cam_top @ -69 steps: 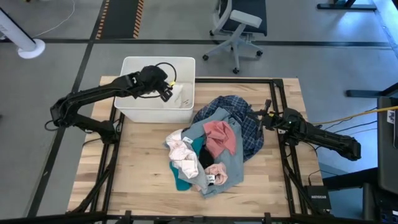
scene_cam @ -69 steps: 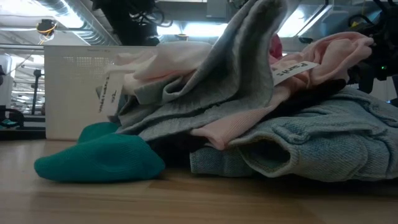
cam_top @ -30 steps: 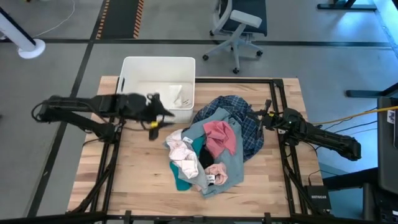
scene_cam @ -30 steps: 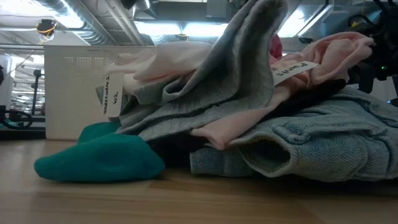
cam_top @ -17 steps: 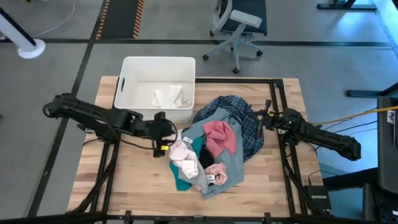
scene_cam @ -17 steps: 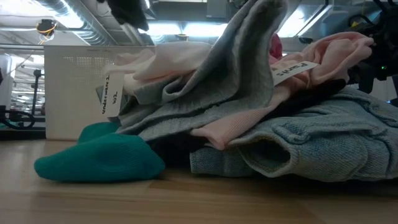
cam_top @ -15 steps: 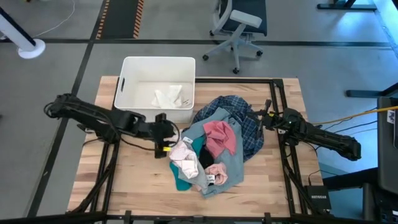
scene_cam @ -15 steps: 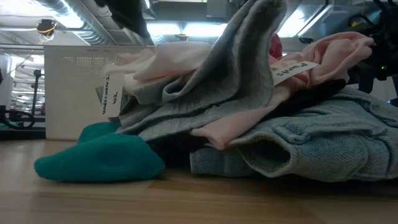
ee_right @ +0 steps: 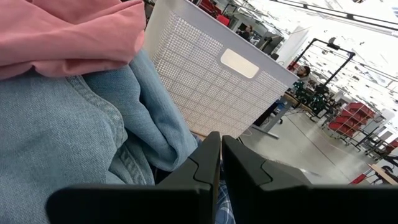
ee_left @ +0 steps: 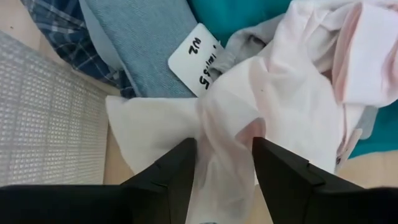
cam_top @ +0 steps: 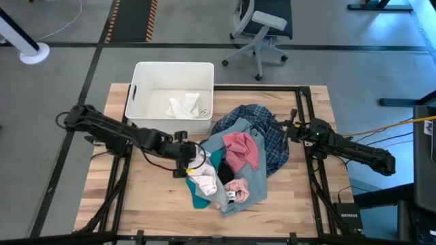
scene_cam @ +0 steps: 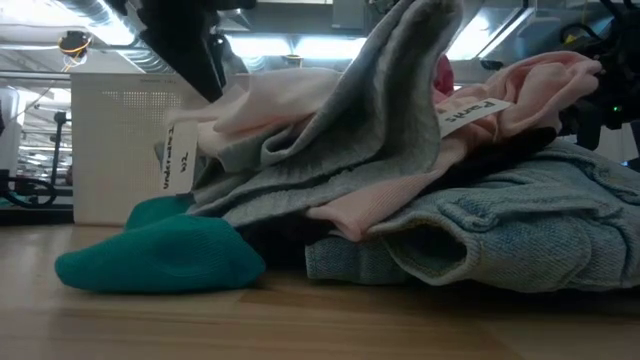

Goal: Sort clothes
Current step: Put the light pink underwear into the white laundry bin

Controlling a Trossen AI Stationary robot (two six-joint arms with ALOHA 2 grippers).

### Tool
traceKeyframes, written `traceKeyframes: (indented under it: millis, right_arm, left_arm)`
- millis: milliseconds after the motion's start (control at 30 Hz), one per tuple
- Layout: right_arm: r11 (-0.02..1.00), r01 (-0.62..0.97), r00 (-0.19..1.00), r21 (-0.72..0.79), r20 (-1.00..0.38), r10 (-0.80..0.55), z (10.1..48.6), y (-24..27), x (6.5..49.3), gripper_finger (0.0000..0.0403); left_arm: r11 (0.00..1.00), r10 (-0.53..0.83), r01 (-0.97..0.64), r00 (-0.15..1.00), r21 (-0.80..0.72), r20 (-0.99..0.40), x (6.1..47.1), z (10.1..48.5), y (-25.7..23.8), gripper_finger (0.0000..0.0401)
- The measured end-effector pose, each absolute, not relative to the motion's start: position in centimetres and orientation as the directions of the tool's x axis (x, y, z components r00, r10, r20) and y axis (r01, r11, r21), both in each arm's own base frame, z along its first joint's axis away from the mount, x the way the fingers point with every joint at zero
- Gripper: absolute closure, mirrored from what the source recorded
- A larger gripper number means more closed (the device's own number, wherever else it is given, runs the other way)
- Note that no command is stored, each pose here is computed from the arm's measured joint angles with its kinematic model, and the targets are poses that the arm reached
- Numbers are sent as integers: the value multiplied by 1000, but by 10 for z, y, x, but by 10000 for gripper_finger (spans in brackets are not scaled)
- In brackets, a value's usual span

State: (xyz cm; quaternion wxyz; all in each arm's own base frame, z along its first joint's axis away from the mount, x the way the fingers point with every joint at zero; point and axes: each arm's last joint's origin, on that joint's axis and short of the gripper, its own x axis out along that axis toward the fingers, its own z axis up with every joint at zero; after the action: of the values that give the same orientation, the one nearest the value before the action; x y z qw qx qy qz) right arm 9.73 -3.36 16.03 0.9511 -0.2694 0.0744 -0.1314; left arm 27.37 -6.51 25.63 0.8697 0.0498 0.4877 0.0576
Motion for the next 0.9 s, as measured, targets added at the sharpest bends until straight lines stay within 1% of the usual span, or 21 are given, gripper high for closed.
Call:
traceKeyframes:
  millis: [67,167,333,433,633,767,900]
  right_arm:
    - [820,210,954,-532,-71,-290,160,-34,97,368]
    - [820,210,954,-532,-71,-290,160,-34,97,368]
    - [820,209,954,-532,-71,-290,160,-34,97,368]
    - [820,210,954,-532,-71,-290,160,-34,97,368]
    - [820,210,954,-532,-71,-290,160,-34,97,368]
    - [820,210,954,-532,-71,-290,160,-34,97,368]
    - [820,210,954,-532,-71,-290,160,-34,97,368]
  left_arm:
    - [988,149,-47,516,146,-843,274,255,-65,255]
    - [988,149,-48,524,146,-839,276,255,-65,278]
    - [987,152,-34,522,157,-839,275,255,-65,346]
    - [990,131,-26,552,140,-824,273,268,-65,388]
    - [992,86,11,689,129,-719,262,322,-65,395]
    - [992,71,7,788,124,-612,253,355,-59,398]
    - [986,89,-5,859,164,-504,245,376,-53,398]
